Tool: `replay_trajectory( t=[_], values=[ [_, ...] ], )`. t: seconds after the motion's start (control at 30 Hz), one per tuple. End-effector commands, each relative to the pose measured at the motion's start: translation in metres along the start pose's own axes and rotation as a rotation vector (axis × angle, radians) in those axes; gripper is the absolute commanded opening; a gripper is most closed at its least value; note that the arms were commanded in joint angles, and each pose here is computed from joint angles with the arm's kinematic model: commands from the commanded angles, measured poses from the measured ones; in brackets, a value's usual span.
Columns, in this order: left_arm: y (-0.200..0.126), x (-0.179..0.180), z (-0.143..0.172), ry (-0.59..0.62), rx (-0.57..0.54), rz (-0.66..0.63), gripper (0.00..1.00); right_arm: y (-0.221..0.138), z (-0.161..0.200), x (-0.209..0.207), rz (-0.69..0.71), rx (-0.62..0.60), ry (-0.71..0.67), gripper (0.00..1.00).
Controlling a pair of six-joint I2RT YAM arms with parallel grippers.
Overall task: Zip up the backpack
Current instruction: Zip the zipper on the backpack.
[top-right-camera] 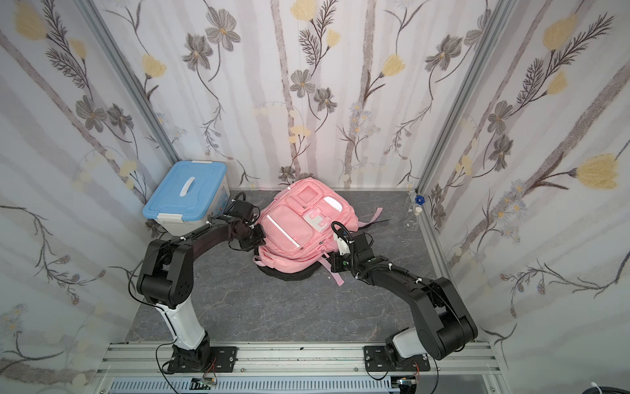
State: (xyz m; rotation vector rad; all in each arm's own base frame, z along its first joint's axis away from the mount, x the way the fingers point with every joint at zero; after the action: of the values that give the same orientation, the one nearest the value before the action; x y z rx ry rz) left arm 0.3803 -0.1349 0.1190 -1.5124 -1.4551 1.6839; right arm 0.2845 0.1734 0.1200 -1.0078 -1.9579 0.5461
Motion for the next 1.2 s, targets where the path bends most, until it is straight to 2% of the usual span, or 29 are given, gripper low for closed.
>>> replay_trajectory(
  t=[0.0, 0.07, 0.13, 0.2, 0.3, 0.47, 0.67, 0.8, 0.87, 1.03, 1.17],
  values=[
    [-0.002, 0.01, 0.004, -0.011, 0.002, -0.066, 0.0, 0.003, -0.007, 0.004, -0.028, -0.025, -0.015, 0.0],
    [-0.003, 0.01, 0.004, -0.009, -0.003, -0.069, 0.0, 0.003, -0.006, 0.003, -0.019, -0.016, -0.015, 0.06],
    [-0.002, 0.011, 0.004, -0.01, -0.003, -0.073, 0.0, 0.003, -0.005, 0.0, 0.006, -0.004, -0.019, 0.26],
    [-0.002, 0.012, 0.005, -0.011, -0.003, -0.075, 0.0, 0.001, -0.004, -0.002, 0.033, -0.003, -0.02, 0.37],
    [-0.002, 0.011, 0.004, -0.011, -0.001, -0.071, 0.0, 0.002, -0.005, -0.003, 0.034, -0.011, -0.018, 0.43],
    [-0.003, 0.01, 0.004, -0.008, -0.004, -0.069, 0.0, 0.009, -0.011, -0.003, 0.026, -0.027, -0.018, 0.45],
    [-0.004, 0.011, 0.005, -0.008, -0.003, -0.071, 0.0, 0.017, -0.015, -0.003, 0.004, -0.039, -0.008, 0.45],
    [-0.003, 0.01, 0.005, -0.01, 0.003, -0.063, 0.0, 0.02, -0.018, -0.001, -0.018, -0.053, -0.004, 0.4],
    [-0.002, 0.011, 0.005, -0.011, 0.004, -0.06, 0.0, 0.02, -0.018, 0.0, -0.032, -0.054, -0.004, 0.34],
    [-0.002, 0.01, 0.005, -0.009, 0.002, -0.06, 0.0, 0.018, -0.015, 0.001, -0.04, -0.057, -0.007, 0.11],
    [-0.003, 0.01, 0.005, -0.008, -0.001, -0.06, 0.0, 0.014, -0.014, 0.002, -0.042, -0.052, -0.009, 0.05]
  ],
)
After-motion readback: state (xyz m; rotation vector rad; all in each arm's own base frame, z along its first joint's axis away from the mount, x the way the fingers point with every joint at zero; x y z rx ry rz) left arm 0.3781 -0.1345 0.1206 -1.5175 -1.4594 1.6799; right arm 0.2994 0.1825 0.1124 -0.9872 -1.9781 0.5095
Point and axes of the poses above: each gripper's point midway between its finger pads, its own y axis out along the fingers, its own x axis along the line the jaws close on, z = x × y, the point moved 6 cm from there along -y, back along the fingers, and after that the axes turned 1 degree about y, right-handed, at the moved point
